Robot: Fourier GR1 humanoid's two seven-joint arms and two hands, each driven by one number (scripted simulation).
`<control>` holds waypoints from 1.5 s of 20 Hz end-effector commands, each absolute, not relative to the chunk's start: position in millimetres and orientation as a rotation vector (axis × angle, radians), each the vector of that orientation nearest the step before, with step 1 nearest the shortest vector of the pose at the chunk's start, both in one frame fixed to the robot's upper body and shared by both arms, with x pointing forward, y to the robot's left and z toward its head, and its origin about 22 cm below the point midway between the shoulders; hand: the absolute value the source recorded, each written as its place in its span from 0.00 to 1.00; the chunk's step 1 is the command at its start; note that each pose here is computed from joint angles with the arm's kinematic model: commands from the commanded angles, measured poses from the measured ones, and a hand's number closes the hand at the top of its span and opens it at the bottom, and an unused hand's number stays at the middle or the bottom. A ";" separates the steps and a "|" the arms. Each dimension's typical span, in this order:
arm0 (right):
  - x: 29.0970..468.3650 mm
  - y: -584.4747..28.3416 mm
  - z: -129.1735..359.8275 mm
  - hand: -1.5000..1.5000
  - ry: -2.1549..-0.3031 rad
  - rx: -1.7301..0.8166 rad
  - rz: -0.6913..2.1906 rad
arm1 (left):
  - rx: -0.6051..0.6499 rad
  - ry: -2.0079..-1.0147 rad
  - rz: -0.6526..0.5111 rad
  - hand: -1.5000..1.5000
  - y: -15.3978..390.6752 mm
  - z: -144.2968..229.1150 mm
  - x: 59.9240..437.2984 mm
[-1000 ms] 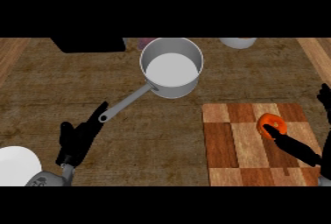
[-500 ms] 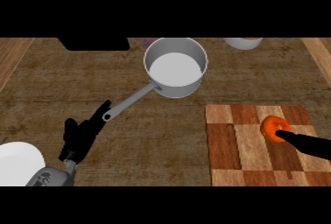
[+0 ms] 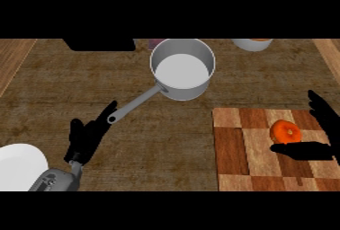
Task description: Pick the squash from the cutting board and place it in the pot
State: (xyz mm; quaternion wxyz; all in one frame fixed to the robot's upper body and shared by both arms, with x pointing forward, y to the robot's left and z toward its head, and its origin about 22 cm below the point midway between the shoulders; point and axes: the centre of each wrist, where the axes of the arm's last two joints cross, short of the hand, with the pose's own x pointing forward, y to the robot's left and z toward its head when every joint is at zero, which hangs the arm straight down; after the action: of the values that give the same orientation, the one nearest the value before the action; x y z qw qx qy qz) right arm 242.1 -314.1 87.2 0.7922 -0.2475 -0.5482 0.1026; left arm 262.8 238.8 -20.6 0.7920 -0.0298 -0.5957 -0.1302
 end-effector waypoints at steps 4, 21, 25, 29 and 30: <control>240.6 -343.5 33.3 0.00 -1.081 -0.538 0.295 | -0.068 -1.268 -0.265 0.50 245.6 -10.1 271.7; 223.0 -364.8 -8.5 0.00 -1.328 -0.335 0.070 | -0.032 -1.284 -0.261 0.50 254.9 -30.7 255.9; 215.1 -376.8 -23.9 0.00 -1.337 -0.266 -0.004 | -0.068 -1.294 -0.268 0.50 221.9 -4.4 259.9; 229.1 -367.9 -39.6 0.00 -1.309 -0.240 -0.045 | -0.065 -1.281 -0.268 0.50 247.1 -19.7 256.0; 244.4 -367.7 -34.5 0.00 -1.324 -0.230 -0.049 | -0.075 -1.283 -0.266 0.50 239.9 -30.5 250.7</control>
State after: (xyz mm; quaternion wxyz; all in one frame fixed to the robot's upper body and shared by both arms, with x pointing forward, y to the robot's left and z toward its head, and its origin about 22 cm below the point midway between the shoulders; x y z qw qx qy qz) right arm 234.2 -367.7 -23.2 0.7801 -0.1235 -0.6133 -0.0026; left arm 253.8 240.6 -25.6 0.7937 -0.0282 -0.5943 -0.1268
